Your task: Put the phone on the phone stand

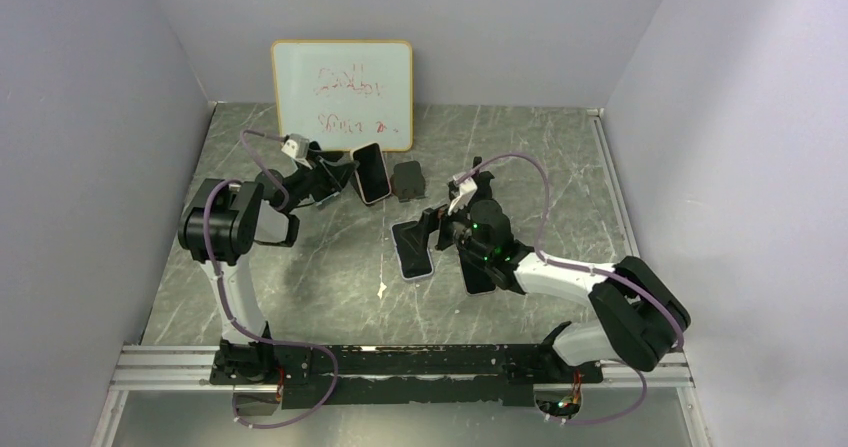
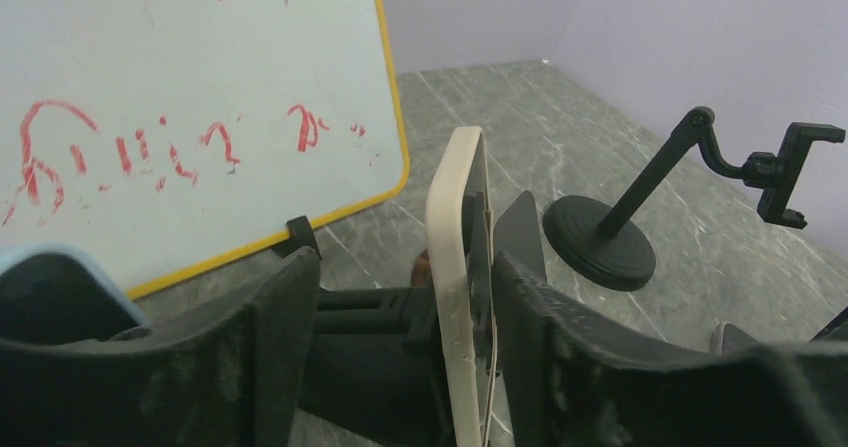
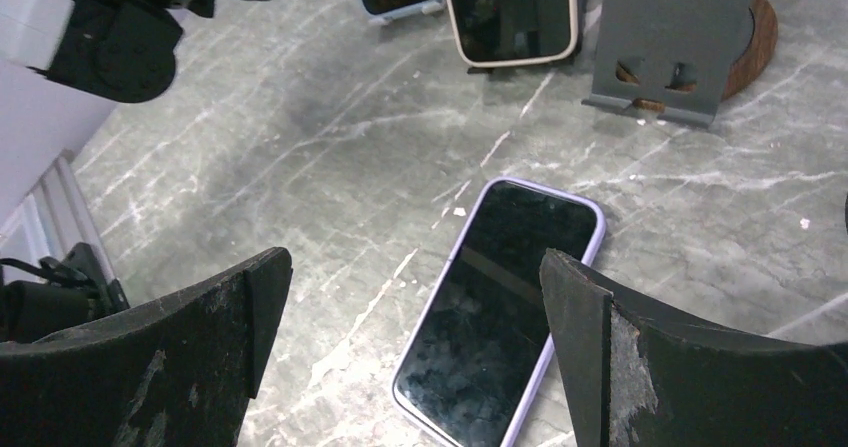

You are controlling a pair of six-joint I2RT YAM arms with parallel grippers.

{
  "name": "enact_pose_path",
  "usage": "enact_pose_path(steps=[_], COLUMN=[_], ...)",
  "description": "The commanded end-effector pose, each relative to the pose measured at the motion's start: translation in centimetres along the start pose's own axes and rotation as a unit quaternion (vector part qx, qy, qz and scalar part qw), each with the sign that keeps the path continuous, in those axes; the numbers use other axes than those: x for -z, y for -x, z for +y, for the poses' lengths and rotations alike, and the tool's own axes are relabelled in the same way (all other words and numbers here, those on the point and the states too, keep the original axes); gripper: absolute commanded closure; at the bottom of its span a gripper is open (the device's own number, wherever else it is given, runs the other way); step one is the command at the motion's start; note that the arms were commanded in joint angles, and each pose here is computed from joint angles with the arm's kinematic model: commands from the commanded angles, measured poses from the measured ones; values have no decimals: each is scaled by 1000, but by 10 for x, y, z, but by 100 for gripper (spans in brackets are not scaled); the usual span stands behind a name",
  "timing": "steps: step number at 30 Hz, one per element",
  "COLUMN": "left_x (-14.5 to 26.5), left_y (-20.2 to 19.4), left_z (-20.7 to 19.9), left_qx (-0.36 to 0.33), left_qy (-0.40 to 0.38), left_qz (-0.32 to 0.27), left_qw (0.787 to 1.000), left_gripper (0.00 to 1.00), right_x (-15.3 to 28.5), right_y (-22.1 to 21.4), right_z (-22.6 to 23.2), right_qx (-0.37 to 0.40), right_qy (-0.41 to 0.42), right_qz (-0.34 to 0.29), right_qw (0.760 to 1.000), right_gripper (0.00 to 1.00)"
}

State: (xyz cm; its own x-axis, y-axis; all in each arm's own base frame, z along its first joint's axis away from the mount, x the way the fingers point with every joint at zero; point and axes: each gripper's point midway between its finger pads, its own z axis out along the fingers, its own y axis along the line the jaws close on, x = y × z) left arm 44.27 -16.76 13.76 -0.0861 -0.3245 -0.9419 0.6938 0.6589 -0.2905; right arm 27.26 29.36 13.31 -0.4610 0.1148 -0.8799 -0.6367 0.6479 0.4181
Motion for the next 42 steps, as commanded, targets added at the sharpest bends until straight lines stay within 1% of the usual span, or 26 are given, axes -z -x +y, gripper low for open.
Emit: enact_pose_path(steps=[1, 3, 5, 10, 13, 17, 20, 22, 26, 28, 34, 42], left_x=[4, 5, 7, 17, 30, 49, 62, 65, 59, 59, 67, 79], left_y=[63, 70, 76, 100, 124, 151, 156, 152, 127, 115, 87, 54], left_z=[-25, -28, -32, -47, -58, -70, -78, -85, -92, -95, -97, -90], left_qx=[-115, -120, -124, -138, -149, -138, -126, -128, -135, -125, -81, -42], left_qy=[-46, -48, -49, -44, -29, 0, 12, 14, 32, 35, 35, 73], left_qz=[-114, -120, -125, -149, -177, -216, -227, -219, -173, -159, -145, -113], left_qw=[986, 984, 983, 978, 972, 967, 966, 967, 975, 979, 985, 990], left_gripper=[21, 14, 11, 10, 11, 11, 11, 12, 12, 12, 14, 17], right_x=[-7, -8, -7, -3, -1, 0, -1, -2, -7, -9, -17, -16], right_y=[-9, -18, -27, -51, -67, -86, -93, -96, -102, -105, -112, -129], right_z=[-11, -18, -22, -32, -38, -37, -34, -32, -28, -25, -15, -21], right_qx=[15, 28, 41, 61, 82, 93, 92, 89, 87, 88, 87, 105], right_qy=[-32, -65, -91, -147, -178, -188, -186, -183, -182, -181, -177, -219], right_qz=[31, 49, 64, 101, 127, 154, 162, 165, 173, 176, 184, 205], right_qw=[999, 996, 993, 982, 972, 966, 965, 965, 964, 964, 963, 948], right_gripper=[0, 0, 0, 0, 0, 0, 0, 0, 0, 0, 0, 0])
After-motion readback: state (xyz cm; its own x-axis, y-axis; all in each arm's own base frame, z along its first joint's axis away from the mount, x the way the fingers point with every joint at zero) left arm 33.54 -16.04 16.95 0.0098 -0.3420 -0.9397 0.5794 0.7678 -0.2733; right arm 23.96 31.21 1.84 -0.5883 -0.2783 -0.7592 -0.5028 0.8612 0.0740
